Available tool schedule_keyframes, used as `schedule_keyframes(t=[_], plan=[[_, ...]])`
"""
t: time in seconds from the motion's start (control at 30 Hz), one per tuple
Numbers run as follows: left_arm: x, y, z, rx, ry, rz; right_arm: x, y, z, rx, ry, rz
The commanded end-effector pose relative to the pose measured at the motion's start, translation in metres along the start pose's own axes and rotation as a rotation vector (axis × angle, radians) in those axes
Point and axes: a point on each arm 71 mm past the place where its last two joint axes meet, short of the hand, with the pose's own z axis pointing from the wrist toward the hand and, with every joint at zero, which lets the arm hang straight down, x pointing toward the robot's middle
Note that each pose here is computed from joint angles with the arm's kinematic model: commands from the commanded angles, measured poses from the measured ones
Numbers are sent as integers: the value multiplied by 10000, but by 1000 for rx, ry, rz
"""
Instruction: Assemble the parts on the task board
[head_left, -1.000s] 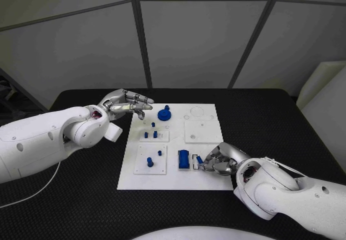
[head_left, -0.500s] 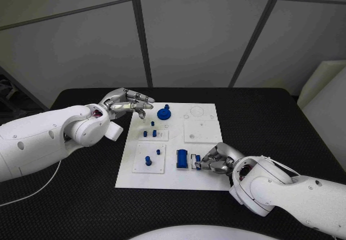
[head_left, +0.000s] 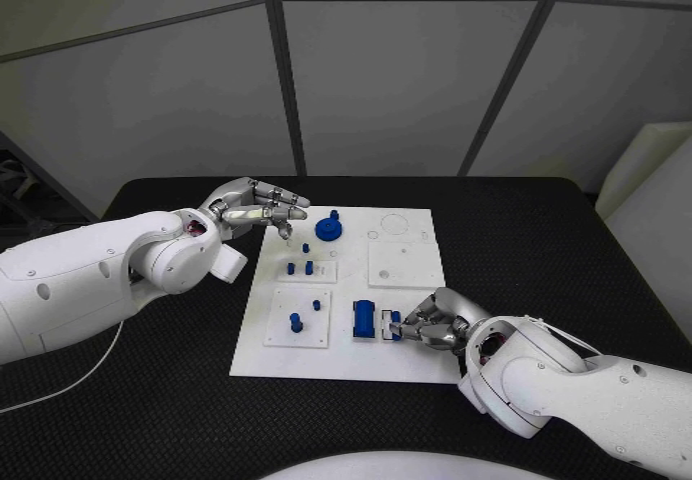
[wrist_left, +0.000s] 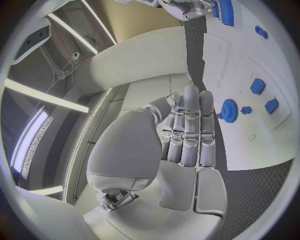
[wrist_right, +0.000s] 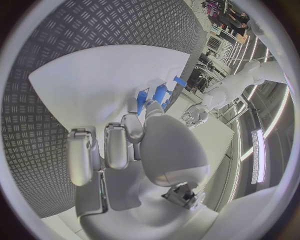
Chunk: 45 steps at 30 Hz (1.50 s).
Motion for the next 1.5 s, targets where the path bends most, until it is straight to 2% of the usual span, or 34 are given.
schedule_keyframes(t=[0.03,0.47,1.17,1.5], plan=[[12,-7,0,-1,15,-6,-22,22,-10,-20,-32,5],[12,-5,-5,-4,18,-7,-50,73,-32,-65,-86,14],[13,0,-11,-11,22,-7,39,83,-10,-47,12,-73],[14,-1,-12,-12,22,-7,44,80,4,-40,12,-77]])
